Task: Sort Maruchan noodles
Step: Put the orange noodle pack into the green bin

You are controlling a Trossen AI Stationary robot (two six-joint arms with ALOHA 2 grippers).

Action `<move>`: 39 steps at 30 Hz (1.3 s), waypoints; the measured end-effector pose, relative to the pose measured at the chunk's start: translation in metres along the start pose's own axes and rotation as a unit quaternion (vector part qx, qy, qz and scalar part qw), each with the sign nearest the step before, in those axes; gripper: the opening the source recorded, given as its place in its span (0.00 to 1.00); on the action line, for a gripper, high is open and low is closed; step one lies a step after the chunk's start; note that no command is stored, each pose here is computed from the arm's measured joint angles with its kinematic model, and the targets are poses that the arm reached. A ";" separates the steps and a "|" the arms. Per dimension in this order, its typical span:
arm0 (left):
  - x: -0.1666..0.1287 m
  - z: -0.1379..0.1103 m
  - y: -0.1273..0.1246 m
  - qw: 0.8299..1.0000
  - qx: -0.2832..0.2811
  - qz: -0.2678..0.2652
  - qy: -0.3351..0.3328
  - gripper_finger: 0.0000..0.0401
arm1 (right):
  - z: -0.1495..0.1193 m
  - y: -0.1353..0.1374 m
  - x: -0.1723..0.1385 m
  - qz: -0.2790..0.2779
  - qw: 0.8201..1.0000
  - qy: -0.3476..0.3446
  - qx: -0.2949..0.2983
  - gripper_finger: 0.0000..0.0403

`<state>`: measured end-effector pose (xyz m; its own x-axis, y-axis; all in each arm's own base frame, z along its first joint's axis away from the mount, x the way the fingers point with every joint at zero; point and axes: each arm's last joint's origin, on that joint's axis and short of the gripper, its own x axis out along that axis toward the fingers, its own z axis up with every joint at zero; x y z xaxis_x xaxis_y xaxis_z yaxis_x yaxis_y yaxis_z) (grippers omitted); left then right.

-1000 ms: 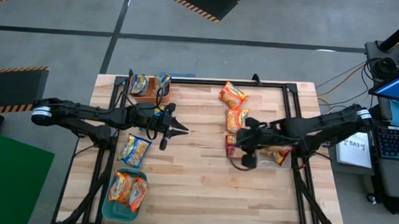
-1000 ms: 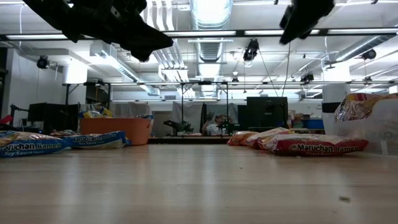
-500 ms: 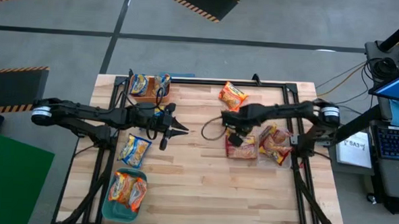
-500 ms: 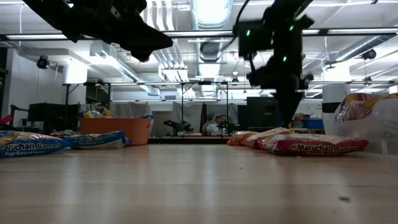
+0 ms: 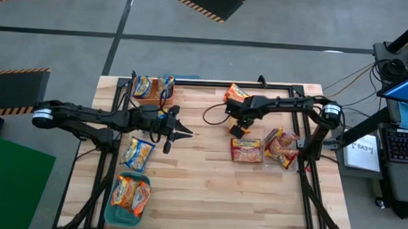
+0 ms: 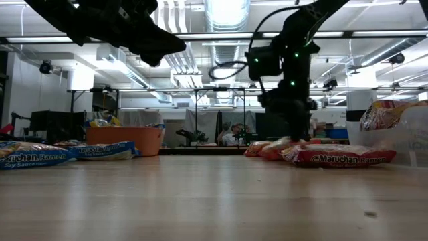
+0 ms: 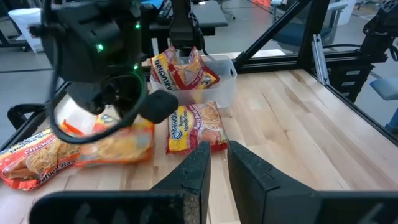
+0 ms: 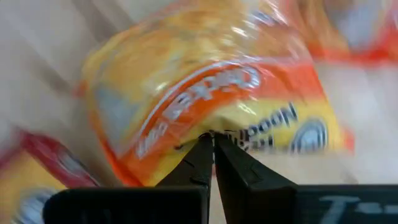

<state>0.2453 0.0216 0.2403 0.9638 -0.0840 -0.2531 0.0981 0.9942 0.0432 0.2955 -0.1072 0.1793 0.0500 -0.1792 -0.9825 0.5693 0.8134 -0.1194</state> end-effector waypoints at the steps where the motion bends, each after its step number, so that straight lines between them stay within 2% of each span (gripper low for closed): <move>1: 0.000 0.000 0.000 1.000 0.000 0.000 0.000 0.09 | 0.003 0.003 0.000 0.012 1.000 -0.019 -0.001 0.02; 3: 0.000 0.000 0.000 1.000 0.000 0.000 0.000 0.09 | 0.011 0.015 -0.002 0.065 0.996 -0.062 -0.023 0.02; 6: 0.000 0.000 0.000 1.000 0.000 0.000 0.000 0.09 | 0.020 0.035 -0.010 0.138 0.979 -0.134 -0.072 0.02; 10: 0.000 0.000 0.000 1.000 0.000 0.000 0.000 0.09 | 0.024 0.053 -0.028 0.163 0.956 -0.215 -0.118 0.02; 13: 0.000 0.000 0.000 1.000 -0.004 0.000 0.000 0.09 | 0.019 0.053 -0.039 0.139 0.955 -0.227 -0.132 0.02; 16: 0.000 0.000 0.000 1.000 -0.004 0.000 0.000 0.09 | 0.011 0.044 -0.045 0.070 0.966 -0.213 -0.128 0.02; 20: 0.000 0.001 0.000 1.000 -0.005 0.001 -0.006 0.09 | 0.002 0.032 -0.035 0.001 0.982 -0.159 -0.106 0.02; 26: 0.000 0.005 0.000 0.999 -0.029 0.002 -0.024 0.09 | -0.009 0.030 -0.004 -0.002 0.985 -0.140 -0.102 0.02; 30: 0.003 0.008 0.001 0.997 -0.064 0.001 -0.048 0.09 | -0.010 0.034 0.010 0.054 0.978 -0.176 -0.100 0.02; 35: 0.020 0.000 0.002 0.991 -0.123 -0.006 -0.056 0.09 | -0.005 0.050 0.008 0.180 0.942 -0.247 -0.138 0.02; 37: 0.029 -0.006 0.003 0.988 -0.145 -0.008 -0.057 0.09 | -0.002 0.054 0.004 0.190 0.929 -0.271 -0.164 0.02; 39: 0.037 -0.014 0.003 0.984 -0.173 -0.008 -0.044 0.09 | -0.001 0.055 0.001 0.187 0.925 -0.277 -0.179 0.02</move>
<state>0.2778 0.0226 0.2173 0.9819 -0.0906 -0.1664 0.0378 0.9544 -0.2963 0.3265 -0.0618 0.1718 0.6578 -0.0242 -0.7528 0.1239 0.9893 0.0766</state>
